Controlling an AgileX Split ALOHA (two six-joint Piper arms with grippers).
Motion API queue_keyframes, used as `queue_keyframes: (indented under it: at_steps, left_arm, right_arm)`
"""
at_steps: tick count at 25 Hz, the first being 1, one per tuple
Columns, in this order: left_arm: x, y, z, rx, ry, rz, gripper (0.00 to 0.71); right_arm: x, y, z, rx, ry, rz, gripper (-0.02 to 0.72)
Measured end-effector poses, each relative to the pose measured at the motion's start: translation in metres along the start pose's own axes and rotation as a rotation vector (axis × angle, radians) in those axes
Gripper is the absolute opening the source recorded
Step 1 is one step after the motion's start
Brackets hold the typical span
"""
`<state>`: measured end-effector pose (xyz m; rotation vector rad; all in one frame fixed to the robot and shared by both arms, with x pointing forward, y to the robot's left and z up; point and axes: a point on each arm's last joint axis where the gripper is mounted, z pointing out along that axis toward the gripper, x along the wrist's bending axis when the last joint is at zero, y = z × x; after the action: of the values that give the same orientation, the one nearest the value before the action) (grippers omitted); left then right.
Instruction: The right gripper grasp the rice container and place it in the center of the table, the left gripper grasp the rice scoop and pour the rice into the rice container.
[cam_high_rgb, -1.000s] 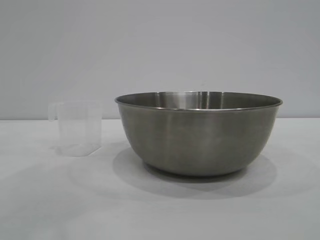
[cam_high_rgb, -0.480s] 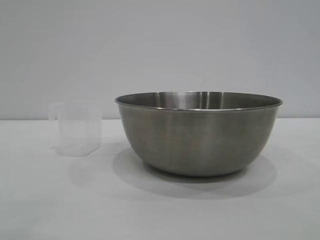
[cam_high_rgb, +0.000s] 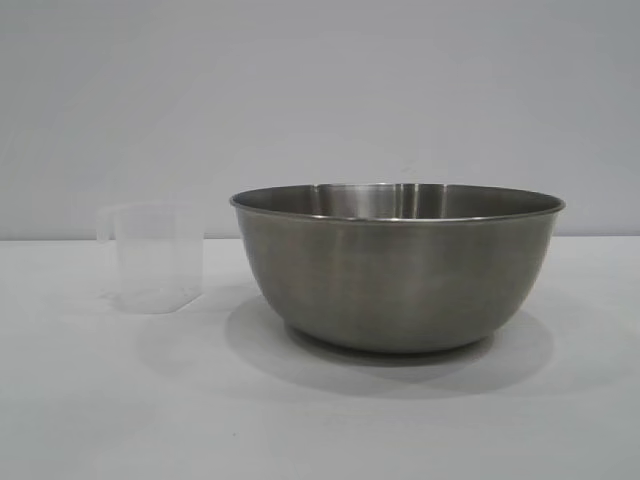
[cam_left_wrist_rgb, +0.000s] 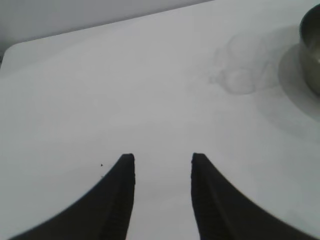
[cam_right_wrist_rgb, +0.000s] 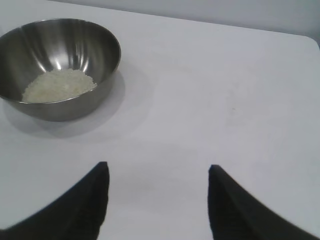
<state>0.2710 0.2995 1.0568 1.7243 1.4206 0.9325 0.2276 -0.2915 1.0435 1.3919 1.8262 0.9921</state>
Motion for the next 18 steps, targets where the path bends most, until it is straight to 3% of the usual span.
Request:
queue_keyframes:
  at_steps: [8,18]
  left_arm:
    - [-0.006,-0.015,-0.006,0.171,-0.065,-0.038,0.208]
    - [-0.008,-0.031,-0.027,0.019,-0.056,-0.048,0.208]
  right_arm:
    - [0.0,0.0,0.0,0.0,0.0,0.0,0.371]
    - [0.0,0.0,0.0,0.0,0.0,0.0,0.371]
